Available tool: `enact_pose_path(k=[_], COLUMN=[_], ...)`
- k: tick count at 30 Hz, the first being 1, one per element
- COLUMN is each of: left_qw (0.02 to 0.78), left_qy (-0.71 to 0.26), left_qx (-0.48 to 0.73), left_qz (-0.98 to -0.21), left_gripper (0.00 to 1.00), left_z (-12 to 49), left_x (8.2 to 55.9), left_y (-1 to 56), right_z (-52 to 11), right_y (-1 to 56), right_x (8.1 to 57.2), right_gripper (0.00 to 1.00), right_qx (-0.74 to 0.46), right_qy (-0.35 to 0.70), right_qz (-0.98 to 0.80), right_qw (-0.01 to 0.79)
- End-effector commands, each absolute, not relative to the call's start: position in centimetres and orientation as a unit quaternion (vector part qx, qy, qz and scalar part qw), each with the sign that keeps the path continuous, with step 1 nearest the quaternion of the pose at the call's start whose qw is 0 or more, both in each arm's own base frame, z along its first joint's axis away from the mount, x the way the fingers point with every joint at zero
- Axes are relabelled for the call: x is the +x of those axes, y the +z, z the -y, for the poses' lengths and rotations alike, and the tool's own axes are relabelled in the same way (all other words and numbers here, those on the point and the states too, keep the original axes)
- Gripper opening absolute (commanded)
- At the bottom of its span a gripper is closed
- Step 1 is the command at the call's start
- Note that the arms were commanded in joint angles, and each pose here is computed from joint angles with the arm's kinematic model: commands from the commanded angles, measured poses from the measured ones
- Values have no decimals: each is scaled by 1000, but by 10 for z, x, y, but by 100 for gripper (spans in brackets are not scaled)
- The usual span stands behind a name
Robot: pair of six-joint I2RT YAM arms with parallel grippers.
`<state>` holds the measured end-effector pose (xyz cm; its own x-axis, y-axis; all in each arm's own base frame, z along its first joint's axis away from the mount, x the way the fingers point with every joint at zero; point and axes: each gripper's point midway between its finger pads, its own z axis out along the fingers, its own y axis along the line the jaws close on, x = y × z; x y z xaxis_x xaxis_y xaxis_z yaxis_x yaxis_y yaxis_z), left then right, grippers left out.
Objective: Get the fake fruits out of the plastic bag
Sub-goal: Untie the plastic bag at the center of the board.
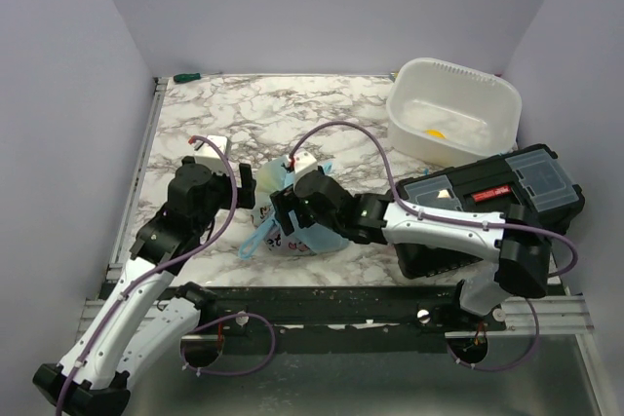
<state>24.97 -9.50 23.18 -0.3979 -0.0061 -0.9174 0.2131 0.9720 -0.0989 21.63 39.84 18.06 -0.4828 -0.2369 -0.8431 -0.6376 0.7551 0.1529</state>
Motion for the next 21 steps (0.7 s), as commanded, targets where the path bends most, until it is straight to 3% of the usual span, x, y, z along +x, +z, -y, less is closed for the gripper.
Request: enact_pose_path(k=[1, 4, 10, 13, 21], left_qw=[566, 565, 537, 512, 464], left_qy=[-107, -118, -161, -205, -245], left_qx=[67, 75, 120, 157, 196], left_qz=[-814, -813, -819, -819, -829], left_gripper=[89, 89, 90, 90, 85], left_z=[97, 102, 125, 146, 166], left_x=[252, 251, 248, 242, 235], left_y=[242, 243, 232, 227, 212], right_z=[-402, -397, -382, -379, -374], right_y=[162, 148, 147, 153, 168], right_x=[224, 232, 236, 229, 220], right_gripper=[87, 83, 57, 34, 9], right_qx=[-283, -269, -225, -223, -218], right_qy=[165, 120, 116, 153, 205], right_qz=[-821, -828, -832, -820, -800], right_qw=[467, 476, 493, 505, 519])
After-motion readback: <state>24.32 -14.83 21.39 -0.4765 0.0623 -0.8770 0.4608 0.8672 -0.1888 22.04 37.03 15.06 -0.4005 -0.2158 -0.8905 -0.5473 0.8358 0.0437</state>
